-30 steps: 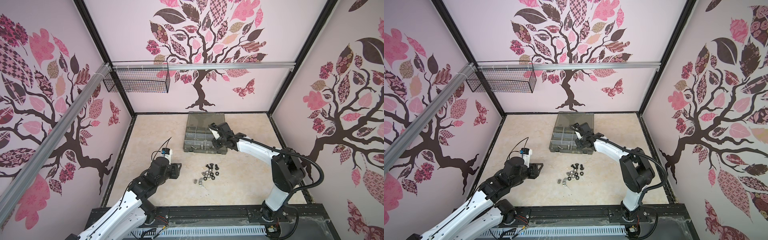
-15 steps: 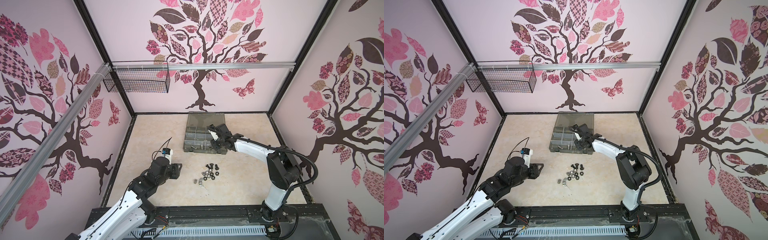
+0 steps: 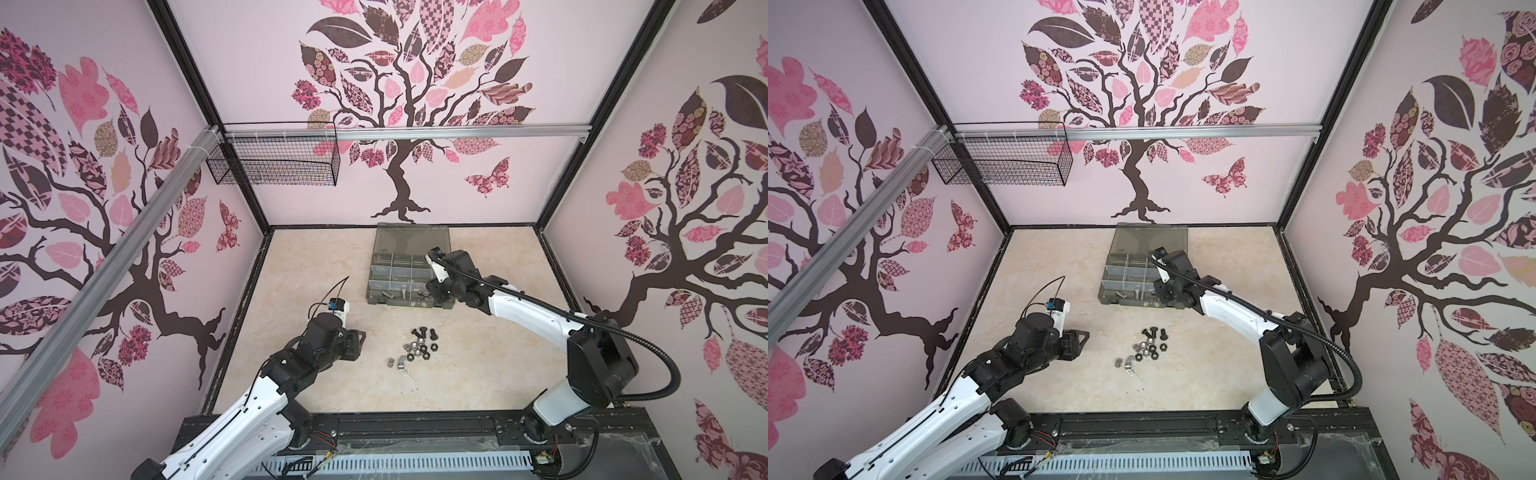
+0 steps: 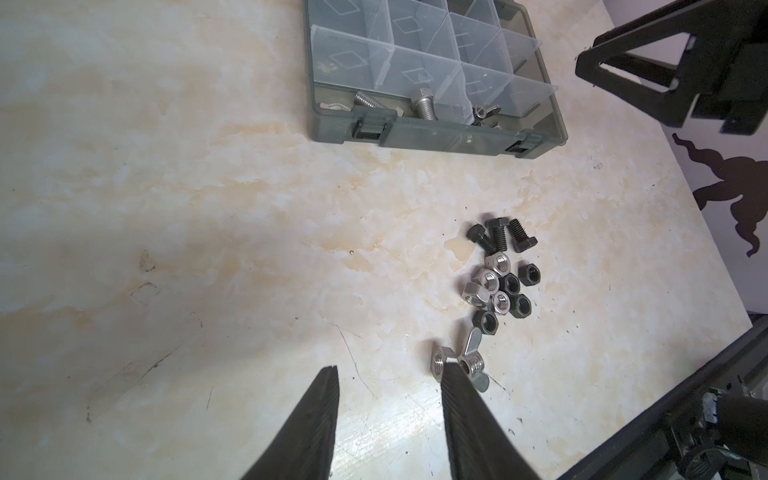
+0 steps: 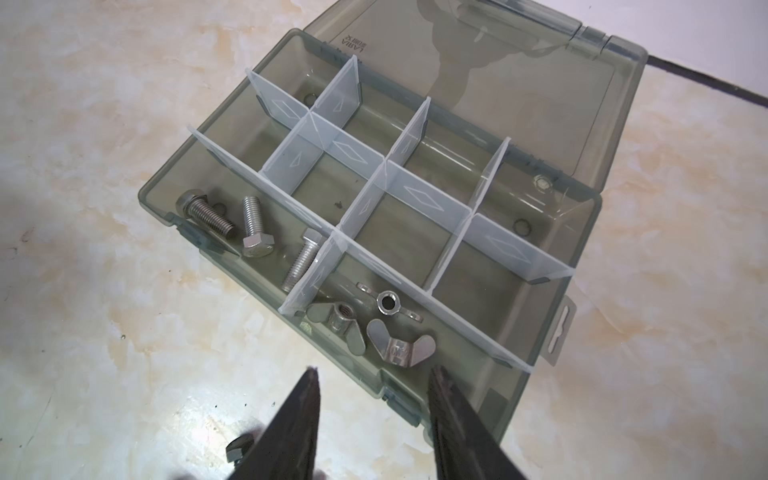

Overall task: Sort the screws and nuts into containers
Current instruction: 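Carry the wing nut into the organizer box and open the right gripper, then withdraw the right gripper while the left gripper reaches to a wing nut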

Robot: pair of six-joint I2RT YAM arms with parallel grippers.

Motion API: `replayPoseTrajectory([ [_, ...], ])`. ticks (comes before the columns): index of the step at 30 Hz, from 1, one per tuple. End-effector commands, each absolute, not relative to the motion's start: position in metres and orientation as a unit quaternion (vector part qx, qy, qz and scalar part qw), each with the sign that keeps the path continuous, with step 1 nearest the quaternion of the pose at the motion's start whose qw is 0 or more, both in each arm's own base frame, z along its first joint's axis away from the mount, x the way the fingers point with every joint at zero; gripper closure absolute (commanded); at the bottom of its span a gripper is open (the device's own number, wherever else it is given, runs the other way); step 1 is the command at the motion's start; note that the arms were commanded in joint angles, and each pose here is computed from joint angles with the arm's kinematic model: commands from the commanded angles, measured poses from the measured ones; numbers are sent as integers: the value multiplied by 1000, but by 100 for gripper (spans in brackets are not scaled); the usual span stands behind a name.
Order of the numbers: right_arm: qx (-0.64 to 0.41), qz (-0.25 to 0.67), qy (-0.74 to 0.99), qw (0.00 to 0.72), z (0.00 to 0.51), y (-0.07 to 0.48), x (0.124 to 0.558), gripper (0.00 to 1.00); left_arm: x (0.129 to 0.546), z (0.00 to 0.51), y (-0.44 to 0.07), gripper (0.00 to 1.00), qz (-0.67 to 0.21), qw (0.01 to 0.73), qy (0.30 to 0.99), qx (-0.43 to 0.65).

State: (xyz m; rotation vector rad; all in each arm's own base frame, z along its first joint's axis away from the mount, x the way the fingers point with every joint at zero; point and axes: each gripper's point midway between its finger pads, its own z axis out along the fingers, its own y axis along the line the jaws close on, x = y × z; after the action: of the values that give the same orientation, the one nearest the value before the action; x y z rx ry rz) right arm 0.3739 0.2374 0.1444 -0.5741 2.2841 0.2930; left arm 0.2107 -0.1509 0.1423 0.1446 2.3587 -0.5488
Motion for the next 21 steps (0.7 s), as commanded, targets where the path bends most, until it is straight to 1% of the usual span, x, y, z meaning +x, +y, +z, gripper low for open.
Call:
replayPoseTrajectory([
  [1,-209,143,886,388,159,241,371,54,208,141,-151,56,-212,345,912,62],
  [10,-202,150,891,378,153,238,365,54,208,141,-162,57,-196,341,914,102],
  [17,-159,163,901,369,157,222,360,53,205,147,-193,58,-188,338,904,184],
  [21,-141,150,906,371,159,209,351,53,199,136,-213,59,-204,312,900,226],
])
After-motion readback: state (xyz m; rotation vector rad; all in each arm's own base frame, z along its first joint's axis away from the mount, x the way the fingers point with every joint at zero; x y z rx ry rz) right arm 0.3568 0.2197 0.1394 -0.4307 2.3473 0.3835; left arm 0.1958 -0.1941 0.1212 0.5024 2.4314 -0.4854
